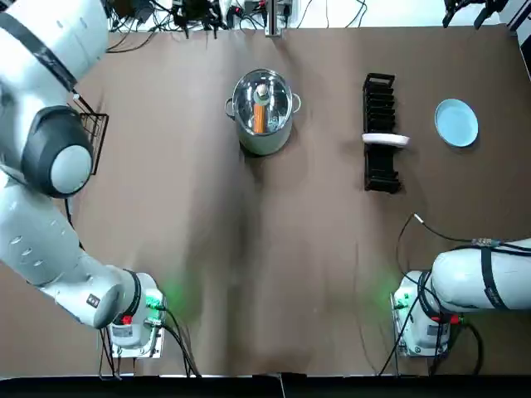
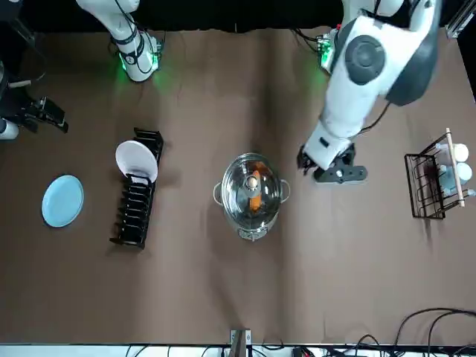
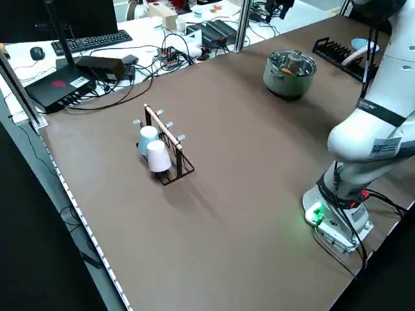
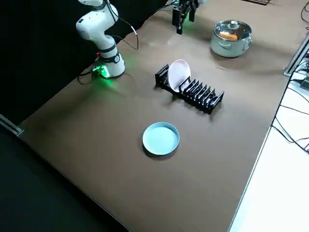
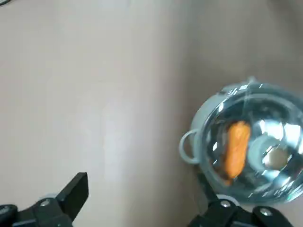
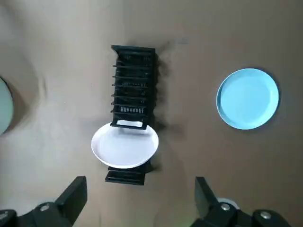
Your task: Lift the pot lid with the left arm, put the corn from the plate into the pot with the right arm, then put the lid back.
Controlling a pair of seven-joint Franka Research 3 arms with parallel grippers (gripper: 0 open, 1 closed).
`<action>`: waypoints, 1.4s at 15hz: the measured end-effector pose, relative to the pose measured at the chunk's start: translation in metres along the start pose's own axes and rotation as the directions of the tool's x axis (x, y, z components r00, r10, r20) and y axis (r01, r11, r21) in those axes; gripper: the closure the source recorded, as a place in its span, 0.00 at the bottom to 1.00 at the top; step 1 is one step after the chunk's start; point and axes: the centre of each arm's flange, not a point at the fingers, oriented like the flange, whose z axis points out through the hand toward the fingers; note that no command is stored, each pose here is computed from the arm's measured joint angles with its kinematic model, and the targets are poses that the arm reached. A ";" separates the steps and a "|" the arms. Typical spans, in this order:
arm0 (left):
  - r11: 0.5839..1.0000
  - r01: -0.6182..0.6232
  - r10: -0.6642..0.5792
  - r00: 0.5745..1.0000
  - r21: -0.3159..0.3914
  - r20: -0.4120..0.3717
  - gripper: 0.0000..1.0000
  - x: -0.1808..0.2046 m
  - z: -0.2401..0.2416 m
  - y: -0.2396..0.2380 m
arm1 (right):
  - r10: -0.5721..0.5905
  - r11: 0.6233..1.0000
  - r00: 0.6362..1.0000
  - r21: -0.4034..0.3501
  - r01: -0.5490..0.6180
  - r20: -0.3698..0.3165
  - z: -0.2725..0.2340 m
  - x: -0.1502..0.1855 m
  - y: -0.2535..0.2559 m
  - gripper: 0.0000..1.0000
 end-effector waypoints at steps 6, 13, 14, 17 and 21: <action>0.991 -0.129 0.127 0.989 0.018 0.074 0.00 -0.003 -0.023 -0.057 | -0.016 1.000 1.000 -0.001 0.016 -0.002 -0.002 -0.004 0.018 0.00; 0.993 -0.111 0.116 0.985 -0.046 0.126 0.00 -0.009 -0.053 -0.180 | -0.019 1.000 1.000 -0.004 0.019 -0.012 -0.004 -0.004 0.019 0.00; 0.993 -0.104 0.110 0.986 -0.049 0.126 0.00 -0.015 -0.054 -0.187 | -0.020 1.000 0.999 -0.006 0.019 -0.027 -0.008 -0.003 0.019 0.00; 0.994 -0.102 0.107 0.987 -0.050 0.120 0.00 -0.026 -0.055 -0.190 | -0.019 1.000 0.996 -0.010 0.018 -0.087 -0.018 0.000 0.020 0.00; 0.994 -0.098 0.103 0.987 -0.049 0.121 0.00 -0.027 -0.054 -0.189 | -0.015 1.000 0.991 -0.012 0.013 -0.131 -0.023 0.004 0.022 0.00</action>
